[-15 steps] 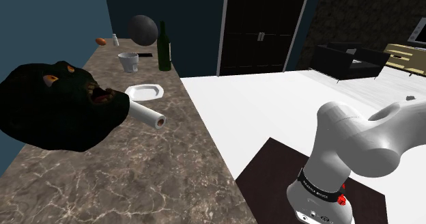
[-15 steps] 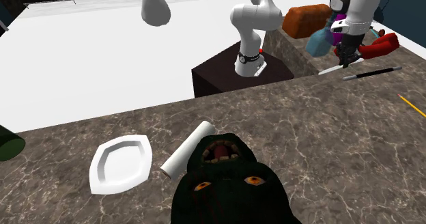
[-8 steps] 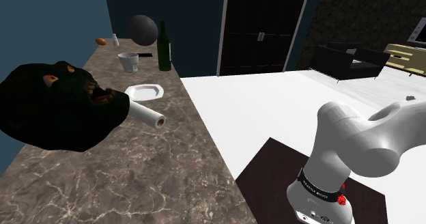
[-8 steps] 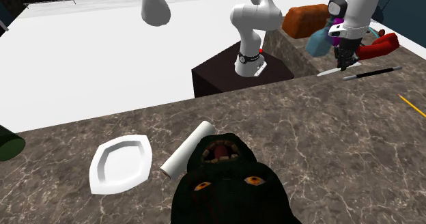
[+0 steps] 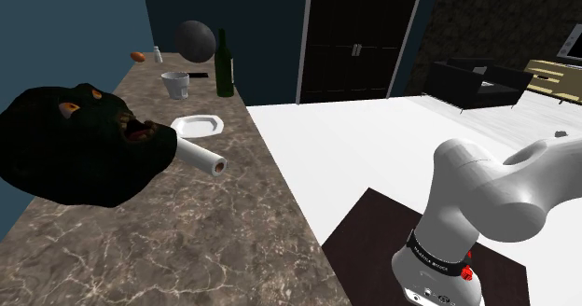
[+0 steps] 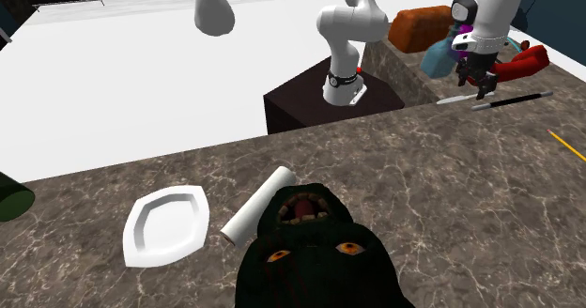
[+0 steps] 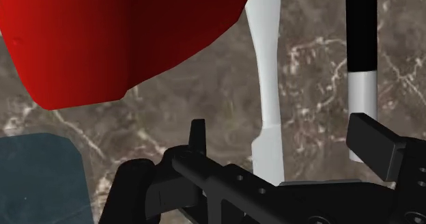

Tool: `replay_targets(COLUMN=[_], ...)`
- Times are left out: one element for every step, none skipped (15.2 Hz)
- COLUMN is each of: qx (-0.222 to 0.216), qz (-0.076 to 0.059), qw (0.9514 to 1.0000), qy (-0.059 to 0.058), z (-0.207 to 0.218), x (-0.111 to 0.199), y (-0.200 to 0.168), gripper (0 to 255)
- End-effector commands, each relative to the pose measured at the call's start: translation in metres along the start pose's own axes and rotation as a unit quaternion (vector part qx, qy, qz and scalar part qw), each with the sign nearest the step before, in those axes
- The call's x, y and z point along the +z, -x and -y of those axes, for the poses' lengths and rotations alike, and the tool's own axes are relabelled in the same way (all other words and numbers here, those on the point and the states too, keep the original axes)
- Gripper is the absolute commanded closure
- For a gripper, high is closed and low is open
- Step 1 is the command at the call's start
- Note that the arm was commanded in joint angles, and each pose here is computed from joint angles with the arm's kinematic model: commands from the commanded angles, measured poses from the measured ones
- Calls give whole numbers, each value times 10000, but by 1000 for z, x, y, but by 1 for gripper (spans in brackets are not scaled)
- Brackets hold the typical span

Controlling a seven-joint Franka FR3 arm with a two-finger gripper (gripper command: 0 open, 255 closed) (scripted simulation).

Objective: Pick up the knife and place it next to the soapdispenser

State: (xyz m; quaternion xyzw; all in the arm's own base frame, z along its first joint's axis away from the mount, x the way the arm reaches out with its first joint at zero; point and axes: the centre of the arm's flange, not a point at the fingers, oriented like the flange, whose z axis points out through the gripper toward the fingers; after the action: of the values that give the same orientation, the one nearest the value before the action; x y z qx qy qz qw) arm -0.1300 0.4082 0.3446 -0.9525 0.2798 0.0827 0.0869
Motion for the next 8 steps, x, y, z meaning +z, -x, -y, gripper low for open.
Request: replay_targets(qx=[0,0,0,0,0,0,0,0], qz=[0,0,0,0,0,0,0,0], qw=[10000,10000,10000,10000,10000,10000,10000,10000], qy=[0,0,0,0,0,0,0,0], z=[0,0,0,0,0,0,0,0], x=[-13,-26,-40,-50,-50,-50,-50,-50], y=[0,0,0,0,0,0,0,0], gripper=[0,0,0,0,0,0,0,0])
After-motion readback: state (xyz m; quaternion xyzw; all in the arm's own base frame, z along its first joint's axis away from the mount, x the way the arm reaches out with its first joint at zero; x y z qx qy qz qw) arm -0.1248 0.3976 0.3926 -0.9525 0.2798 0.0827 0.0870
